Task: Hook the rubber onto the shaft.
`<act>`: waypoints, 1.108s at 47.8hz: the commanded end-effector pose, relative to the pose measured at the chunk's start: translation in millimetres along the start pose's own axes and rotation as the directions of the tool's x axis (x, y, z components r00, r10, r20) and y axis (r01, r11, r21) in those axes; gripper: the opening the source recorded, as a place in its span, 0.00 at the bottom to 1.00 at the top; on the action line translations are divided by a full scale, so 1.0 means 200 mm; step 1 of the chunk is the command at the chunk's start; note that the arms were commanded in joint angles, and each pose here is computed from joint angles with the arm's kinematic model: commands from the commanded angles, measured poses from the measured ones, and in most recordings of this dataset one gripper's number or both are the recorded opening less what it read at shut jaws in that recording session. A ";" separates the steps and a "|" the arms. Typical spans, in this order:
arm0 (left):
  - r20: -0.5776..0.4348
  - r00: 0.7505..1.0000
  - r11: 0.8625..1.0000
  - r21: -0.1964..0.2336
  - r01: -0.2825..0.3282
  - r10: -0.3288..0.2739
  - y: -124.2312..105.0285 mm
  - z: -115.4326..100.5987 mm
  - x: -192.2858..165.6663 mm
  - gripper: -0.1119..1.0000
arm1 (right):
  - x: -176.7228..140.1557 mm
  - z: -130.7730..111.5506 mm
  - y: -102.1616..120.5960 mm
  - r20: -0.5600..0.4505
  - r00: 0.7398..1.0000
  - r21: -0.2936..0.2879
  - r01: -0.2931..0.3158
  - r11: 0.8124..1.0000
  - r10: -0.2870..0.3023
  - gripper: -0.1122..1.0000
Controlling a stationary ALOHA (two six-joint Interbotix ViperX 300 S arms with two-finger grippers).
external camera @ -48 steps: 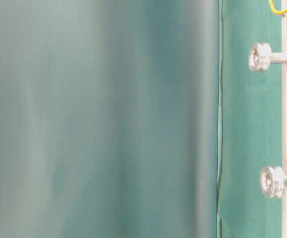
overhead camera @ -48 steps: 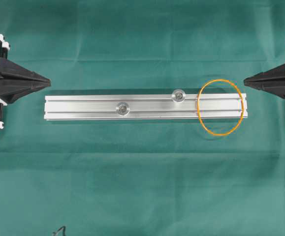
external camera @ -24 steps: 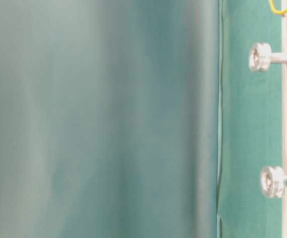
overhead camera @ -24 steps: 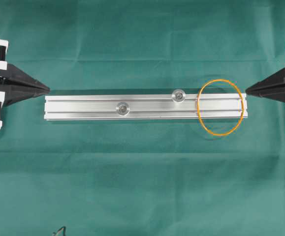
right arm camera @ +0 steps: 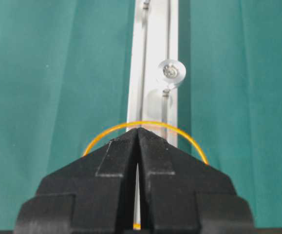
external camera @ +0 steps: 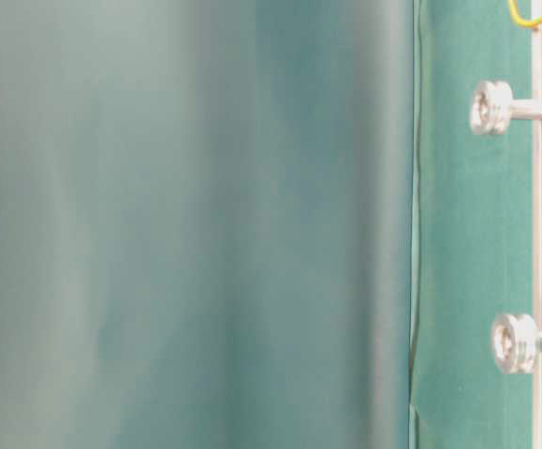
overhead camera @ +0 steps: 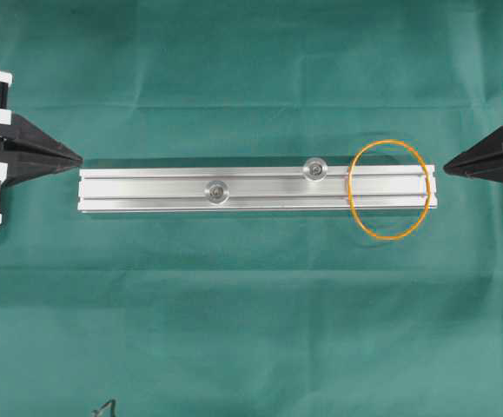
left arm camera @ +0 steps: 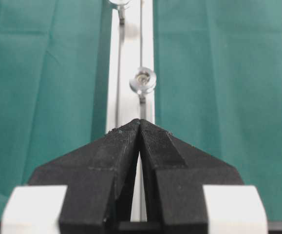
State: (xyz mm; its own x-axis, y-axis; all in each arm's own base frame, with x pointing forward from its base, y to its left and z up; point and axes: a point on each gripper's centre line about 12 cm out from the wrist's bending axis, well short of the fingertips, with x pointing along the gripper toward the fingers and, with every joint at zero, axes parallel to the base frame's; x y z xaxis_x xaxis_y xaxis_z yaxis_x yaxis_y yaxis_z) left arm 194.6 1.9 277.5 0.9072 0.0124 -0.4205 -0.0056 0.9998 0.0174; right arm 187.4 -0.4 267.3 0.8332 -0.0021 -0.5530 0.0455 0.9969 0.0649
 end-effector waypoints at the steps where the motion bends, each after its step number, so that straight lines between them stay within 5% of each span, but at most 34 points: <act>1: 0.026 1.000 1.000 0.000 -0.004 0.004 0.00 0.06 -0.01 0.10 | -0.02 0.06 0.00 0.019 1.000 0.003 0.001 1.000 -0.001 0.13; 13: 0.029 1.000 1.000 0.000 -0.004 0.004 0.00 0.06 -0.01 0.10 | -0.02 0.05 0.00 -0.006 1.000 0.004 0.003 1.000 -0.003 0.13; 22: 0.026 1.000 1.000 0.001 -0.004 0.004 0.00 0.06 -0.01 0.10 | -0.01 -0.01 0.00 -0.145 0.989 0.011 0.015 1.000 -0.014 0.13; 35: 0.028 1.000 1.000 0.000 -0.004 0.004 0.00 0.06 -0.01 0.10 | -0.05 -0.11 -0.01 -0.448 0.893 0.009 0.047 0.999 -0.038 0.13; 43: 0.029 1.000 1.000 0.000 -0.004 0.004 0.00 0.06 -0.01 0.10 | -0.08 -0.13 -0.01 -0.543 0.838 0.001 0.058 0.998 -0.048 0.13; 53: 0.029 1.000 1.000 0.000 -0.004 0.004 0.00 0.06 -0.01 0.10 | -0.10 -0.12 -0.02 -0.556 0.829 -0.010 0.066 0.998 -0.061 0.13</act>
State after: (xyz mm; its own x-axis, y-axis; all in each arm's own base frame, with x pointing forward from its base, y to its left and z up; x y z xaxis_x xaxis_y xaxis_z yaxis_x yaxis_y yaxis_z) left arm 194.5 1.9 277.4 0.9066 0.0125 -0.4219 -0.0056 0.9998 0.0174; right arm 154.1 -1.9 249.2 0.3656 -0.0147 -0.9307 0.0909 0.9957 0.0200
